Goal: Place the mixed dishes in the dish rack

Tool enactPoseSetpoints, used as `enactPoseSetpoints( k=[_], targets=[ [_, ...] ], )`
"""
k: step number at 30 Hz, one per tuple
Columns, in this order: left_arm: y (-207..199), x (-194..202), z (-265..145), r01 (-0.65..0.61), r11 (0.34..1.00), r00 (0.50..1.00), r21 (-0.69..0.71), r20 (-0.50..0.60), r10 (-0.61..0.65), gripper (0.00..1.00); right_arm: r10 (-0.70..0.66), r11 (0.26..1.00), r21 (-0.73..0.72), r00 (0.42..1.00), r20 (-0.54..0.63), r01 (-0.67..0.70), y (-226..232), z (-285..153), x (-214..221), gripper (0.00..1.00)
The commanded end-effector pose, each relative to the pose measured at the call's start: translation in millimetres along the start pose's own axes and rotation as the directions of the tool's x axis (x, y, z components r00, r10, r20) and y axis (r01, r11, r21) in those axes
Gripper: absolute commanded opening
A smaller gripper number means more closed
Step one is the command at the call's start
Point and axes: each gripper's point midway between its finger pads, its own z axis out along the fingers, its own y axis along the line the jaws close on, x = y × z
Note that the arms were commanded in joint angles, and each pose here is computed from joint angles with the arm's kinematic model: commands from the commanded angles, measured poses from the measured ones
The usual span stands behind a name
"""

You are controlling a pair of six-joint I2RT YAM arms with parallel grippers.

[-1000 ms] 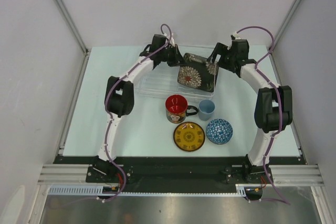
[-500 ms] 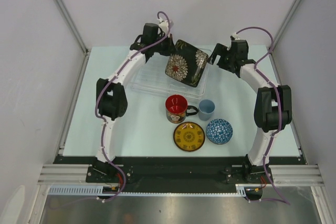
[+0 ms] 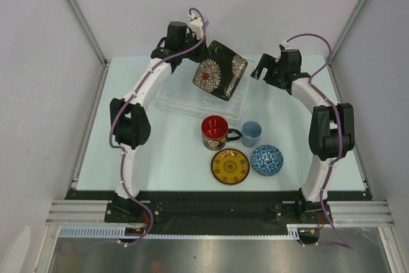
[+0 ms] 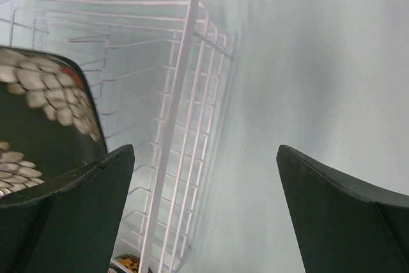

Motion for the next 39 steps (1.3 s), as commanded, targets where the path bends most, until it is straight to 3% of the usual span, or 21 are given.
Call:
enactPoseSetpoints(
  k=[1,10,17,25,27,28,31,33,39],
  targets=[
    [9.7,-126.5,-76.7,-0.153,0.98,0.933,-0.125,0.307,0.185,0.0,0.028,0.999,-0.039,1.0,-0.006,-0.028,7.2,-2.5,-1.0,1.0],
    [7.0,-170.3,-106.5,-0.243,0.955,0.863,-0.172,0.411,0.294,0.01,0.037,0.995,-0.095,0.998,-0.05,-0.041,30.2,-7.5,10.9,1.0],
    [-18.5,-210.3,-136.5,-0.42,0.883,0.725,-0.209,0.508,0.465,0.0,0.065,0.991,-0.115,0.995,-0.07,-0.073,35.5,4.7,19.5,1.0],
    [-39.9,-212.1,-150.0,-0.599,0.747,0.576,-0.29,0.491,0.653,0.0,0.094,0.993,-0.056,0.989,-0.115,-0.101,20.7,8.2,30.1,1.0],
    [-45.4,-221.7,-158.2,-0.63,0.697,0.503,-0.343,0.503,0.703,0.0,0.127,0.991,-0.013,0.979,-0.162,-0.131,9.8,15.2,38.6,1.0],
    [-45.3,-217.8,-155.6,-0.642,0.686,0.497,-0.342,0.496,0.712,0.0,0.144,0.989,0.001,0.969,-0.201,-0.147,6.2,16.4,44.2,1.0],
    [-51.8,-211.4,-155.0,-0.69,0.632,0.448,-0.354,0.477,0.756,0.0,0.246,0.969,0.039,0.946,-0.211,-0.243,-0.5,23.8,29.7,1.0],
    [-53.6,-209.1,-155.7,-0.722,0.577,0.393,-0.383,0.458,0.797,0.0,0.287,0.958,0.025,0.945,-0.16,-0.287,3.1,23.8,-1.5,1.0],
    [-49.6,-193.1,-151.1,-0.761,0.499,0.332,-0.415,0.412,0.849,0.0,0.278,0.954,0.101,0.958,0.066,-0.283,-6.9,16.9,-82.6,1.0]
  ],
)
